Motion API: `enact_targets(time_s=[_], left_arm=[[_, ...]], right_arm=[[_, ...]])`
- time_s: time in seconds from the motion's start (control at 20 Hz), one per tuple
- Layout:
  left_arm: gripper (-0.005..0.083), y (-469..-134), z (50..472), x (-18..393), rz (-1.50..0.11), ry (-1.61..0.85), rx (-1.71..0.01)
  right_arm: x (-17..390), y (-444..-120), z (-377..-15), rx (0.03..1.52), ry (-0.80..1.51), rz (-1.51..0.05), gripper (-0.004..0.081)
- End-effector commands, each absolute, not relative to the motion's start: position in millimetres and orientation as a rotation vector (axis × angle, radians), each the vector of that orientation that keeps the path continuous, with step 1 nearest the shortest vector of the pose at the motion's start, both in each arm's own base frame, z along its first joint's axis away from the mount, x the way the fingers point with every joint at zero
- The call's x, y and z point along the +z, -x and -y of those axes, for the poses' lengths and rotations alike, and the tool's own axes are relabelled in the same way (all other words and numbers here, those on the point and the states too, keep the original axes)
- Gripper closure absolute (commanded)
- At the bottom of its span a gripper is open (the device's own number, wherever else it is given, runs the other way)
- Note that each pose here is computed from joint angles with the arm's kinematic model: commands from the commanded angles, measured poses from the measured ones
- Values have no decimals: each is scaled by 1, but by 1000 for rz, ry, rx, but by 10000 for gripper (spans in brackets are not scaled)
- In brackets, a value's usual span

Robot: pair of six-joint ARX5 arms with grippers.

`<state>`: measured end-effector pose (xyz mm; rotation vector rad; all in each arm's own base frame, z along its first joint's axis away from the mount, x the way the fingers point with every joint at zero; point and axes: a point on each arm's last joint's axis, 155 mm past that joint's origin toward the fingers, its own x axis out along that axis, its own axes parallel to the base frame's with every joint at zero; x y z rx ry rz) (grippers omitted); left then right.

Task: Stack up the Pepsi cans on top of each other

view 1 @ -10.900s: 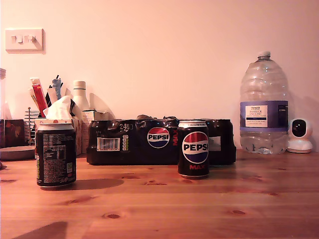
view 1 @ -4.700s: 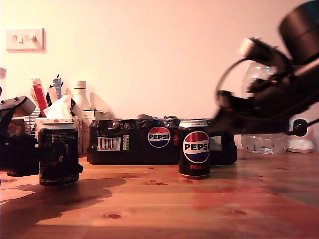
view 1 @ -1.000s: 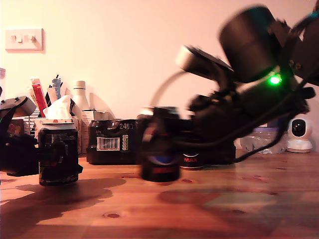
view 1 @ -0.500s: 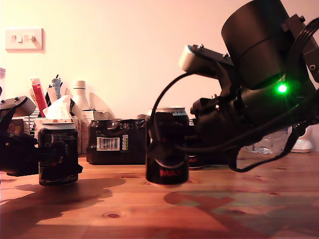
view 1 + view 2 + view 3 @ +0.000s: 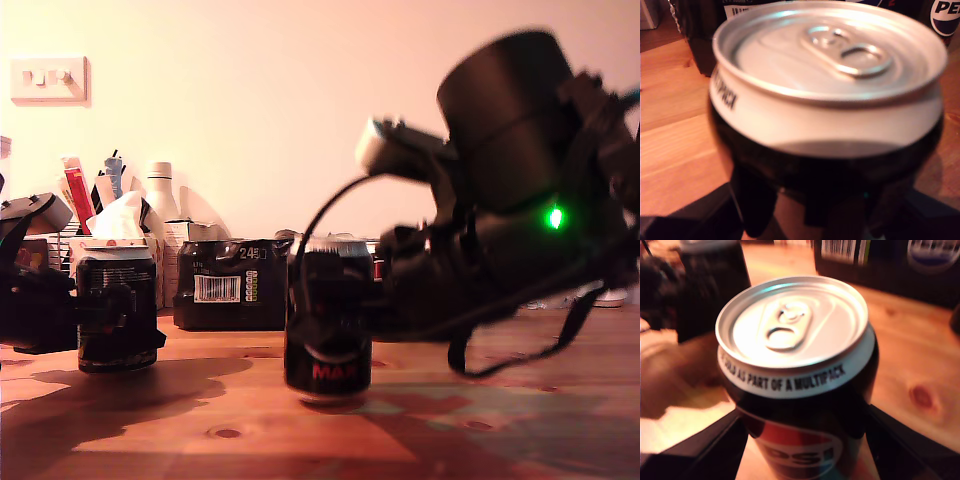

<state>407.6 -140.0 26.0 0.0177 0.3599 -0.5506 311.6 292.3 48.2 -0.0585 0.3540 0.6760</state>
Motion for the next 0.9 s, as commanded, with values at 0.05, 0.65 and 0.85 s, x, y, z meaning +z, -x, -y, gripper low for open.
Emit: enact_targets(time_s=[0.05,0.65,0.85], left_arm=[[441,-407,141,24,-355,-22,-554],[440,-407,141,24,-353,-22,-554],[440,-407,141,24,-353,-22,-554]], right_arm=[[69,-317,-299,682,18,-284,417],[52,-313,-298,680,20,-359,418],[46,-312,-297,677,32,-382,330]])
